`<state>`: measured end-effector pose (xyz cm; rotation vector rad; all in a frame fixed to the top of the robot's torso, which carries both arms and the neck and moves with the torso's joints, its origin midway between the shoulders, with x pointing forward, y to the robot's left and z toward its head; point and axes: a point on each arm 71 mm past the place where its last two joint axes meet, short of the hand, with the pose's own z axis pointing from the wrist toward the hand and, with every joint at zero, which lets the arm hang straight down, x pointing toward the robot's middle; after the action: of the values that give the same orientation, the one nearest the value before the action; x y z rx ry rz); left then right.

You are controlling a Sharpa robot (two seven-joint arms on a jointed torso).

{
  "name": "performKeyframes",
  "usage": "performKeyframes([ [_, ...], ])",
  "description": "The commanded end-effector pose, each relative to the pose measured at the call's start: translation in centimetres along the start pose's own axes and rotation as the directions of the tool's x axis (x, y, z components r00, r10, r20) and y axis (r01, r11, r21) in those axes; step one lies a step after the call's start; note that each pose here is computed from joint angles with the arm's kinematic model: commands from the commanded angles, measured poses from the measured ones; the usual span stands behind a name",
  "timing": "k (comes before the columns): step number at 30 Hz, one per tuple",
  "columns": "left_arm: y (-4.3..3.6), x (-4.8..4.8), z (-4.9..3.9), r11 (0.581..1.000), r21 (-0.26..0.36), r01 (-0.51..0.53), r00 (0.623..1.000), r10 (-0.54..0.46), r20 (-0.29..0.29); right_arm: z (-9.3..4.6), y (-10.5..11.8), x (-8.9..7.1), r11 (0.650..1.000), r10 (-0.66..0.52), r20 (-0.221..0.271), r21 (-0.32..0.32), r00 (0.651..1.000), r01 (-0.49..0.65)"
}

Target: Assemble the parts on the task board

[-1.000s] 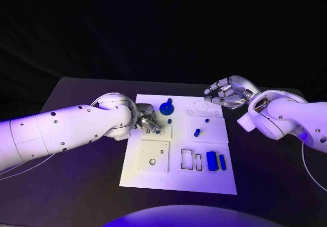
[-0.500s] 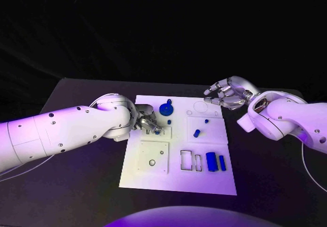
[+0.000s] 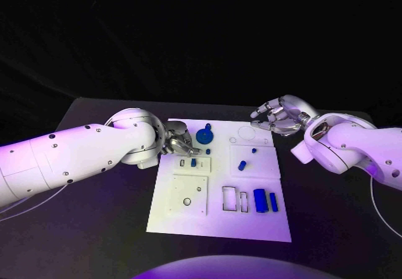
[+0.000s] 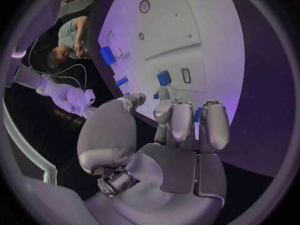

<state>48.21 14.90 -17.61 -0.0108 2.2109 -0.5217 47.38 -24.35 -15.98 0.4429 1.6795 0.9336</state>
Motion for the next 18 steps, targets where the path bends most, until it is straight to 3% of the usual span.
performKeyframes([
  [1,0.02,-0.93,-0.28,0.999,0.014,0.049,0.998,-0.048,-0.036,0.0,0.0,0.1,1.0,-0.008,-0.003,-0.015,1.0,0.008],
  [9,1.29,-4.15,-0.51,0.999,-0.026,0.026,0.999,-0.027,-0.021,0.0,-0.1,0.1,1.0,-0.008,-0.002,-0.013,1.0,0.008],
  [18,2.91,-5.79,0.35,0.995,-0.091,-0.029,0.999,0.027,-0.029,0.0,-0.1,0.1,1.0,-0.008,-0.002,-0.011,1.0,0.008],
])
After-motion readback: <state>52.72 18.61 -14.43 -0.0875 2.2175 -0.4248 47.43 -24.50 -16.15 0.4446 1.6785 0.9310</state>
